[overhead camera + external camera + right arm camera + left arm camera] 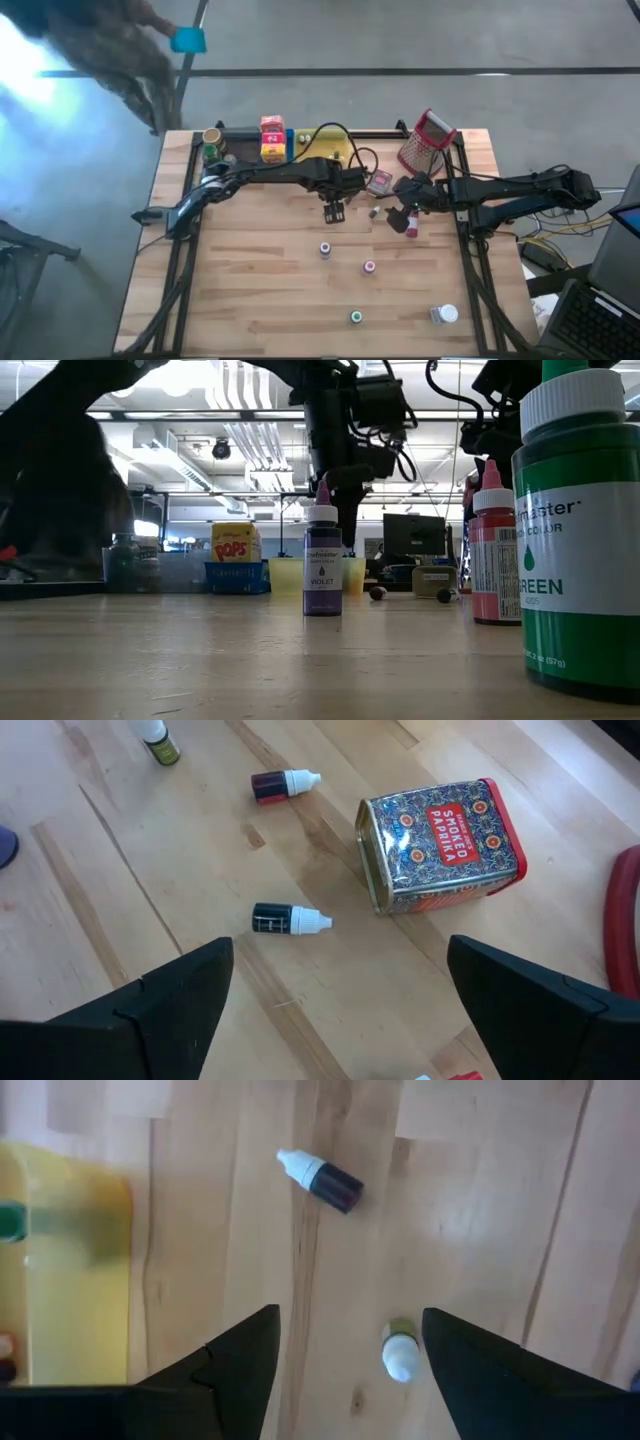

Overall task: Pick & Place Kitchen Items
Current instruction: Put the small light green food coloring bottle into the yellow bin

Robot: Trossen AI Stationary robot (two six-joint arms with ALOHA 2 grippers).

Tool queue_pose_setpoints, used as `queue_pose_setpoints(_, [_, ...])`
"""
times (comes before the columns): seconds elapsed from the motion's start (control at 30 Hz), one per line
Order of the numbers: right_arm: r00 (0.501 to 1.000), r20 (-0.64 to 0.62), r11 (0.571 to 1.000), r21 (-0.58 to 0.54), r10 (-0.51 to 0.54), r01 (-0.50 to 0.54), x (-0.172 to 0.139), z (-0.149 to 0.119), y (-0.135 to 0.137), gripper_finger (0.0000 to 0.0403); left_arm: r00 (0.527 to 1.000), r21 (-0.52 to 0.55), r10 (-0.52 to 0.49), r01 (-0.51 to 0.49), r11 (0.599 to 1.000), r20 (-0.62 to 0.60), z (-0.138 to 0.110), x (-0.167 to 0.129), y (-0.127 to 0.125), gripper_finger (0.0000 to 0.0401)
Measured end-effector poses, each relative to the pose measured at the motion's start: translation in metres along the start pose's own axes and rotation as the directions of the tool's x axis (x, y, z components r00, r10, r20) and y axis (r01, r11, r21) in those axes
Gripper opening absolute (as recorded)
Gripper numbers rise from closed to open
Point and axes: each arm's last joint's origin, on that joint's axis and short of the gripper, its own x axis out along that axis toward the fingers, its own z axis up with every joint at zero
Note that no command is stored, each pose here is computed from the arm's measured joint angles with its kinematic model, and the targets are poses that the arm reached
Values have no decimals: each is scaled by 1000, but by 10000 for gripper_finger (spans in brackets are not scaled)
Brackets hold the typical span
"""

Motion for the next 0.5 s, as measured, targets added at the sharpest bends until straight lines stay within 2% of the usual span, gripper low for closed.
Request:
queue_pose_setpoints(0.17, [1000,0,1000,0,0,0,0,0,0,363,994,39,-36,40,998,-99,6,22,-3,250])
queue_pose_setpoints(0.23, [1000,1,1000,0,0,0,0,0,0,360,988,37,-58,64,997,-146,6,21,-4,250])
queue_pose_setpoints(0.33, [1000,1,1000,0,0,0,0,0,0,353,994,34,-55,58,998,-97,14,11,-2,250])
queue_pose_setpoints(0.5, [1000,1,1000,0,0,0,0,0,0,339,993,6,-55,56,998,-105,13,8,-3,250])
